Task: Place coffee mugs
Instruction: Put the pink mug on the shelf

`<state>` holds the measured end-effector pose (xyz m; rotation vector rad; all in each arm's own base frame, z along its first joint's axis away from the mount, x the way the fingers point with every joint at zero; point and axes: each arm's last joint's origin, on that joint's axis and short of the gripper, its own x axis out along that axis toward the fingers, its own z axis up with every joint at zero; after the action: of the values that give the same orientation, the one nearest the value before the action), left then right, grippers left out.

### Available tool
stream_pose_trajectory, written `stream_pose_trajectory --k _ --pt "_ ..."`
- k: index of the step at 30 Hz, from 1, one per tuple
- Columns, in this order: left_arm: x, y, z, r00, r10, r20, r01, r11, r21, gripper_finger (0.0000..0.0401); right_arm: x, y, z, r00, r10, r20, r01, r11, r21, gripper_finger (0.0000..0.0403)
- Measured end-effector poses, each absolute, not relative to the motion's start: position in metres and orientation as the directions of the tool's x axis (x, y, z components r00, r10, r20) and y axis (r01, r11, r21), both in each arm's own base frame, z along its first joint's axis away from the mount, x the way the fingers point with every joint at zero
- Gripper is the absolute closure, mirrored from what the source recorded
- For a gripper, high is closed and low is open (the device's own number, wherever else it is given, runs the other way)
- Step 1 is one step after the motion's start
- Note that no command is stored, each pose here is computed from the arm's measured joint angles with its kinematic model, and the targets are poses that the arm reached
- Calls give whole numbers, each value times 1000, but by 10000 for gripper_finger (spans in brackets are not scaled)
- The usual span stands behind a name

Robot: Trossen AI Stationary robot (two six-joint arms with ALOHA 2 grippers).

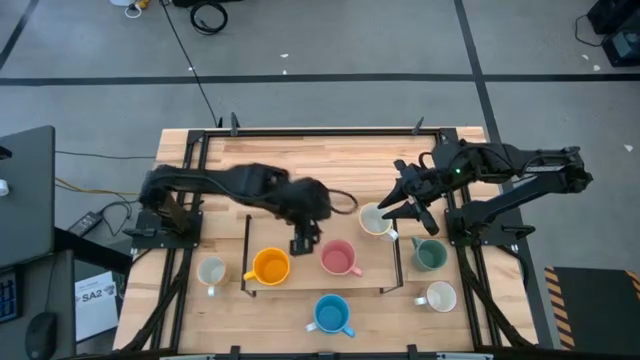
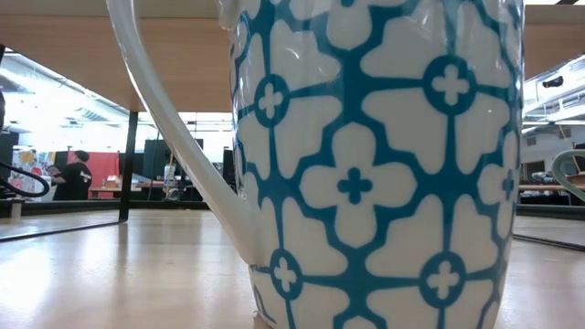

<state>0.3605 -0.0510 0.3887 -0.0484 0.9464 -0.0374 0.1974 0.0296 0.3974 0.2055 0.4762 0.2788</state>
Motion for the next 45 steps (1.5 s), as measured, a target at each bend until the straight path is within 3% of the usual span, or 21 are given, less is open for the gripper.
stream_pose_trajectory --k 9,13,22,34,45 --pt "273 -40 454 730 49 -682 -8 998 64 251 185 61 398 866 239 -440 -105 945 308 270" --pt "240 -40 441 743 101 -661 -56 994 89 251 182 77 394 866 194 -460 -40 945 323 270" --pt "188 -31 396 829 74 -554 -93 996 -7 251 185 120 380 850 174 -498 28 928 372 270" --pt "158 -25 389 873 65 -484 -91 995 -31 251 215 186 340 849 114 -515 65 946 317 270" --pt "158 -25 390 874 64 -482 -90 995 -31 251 232 208 313 861 1 -509 132 965 226 270"
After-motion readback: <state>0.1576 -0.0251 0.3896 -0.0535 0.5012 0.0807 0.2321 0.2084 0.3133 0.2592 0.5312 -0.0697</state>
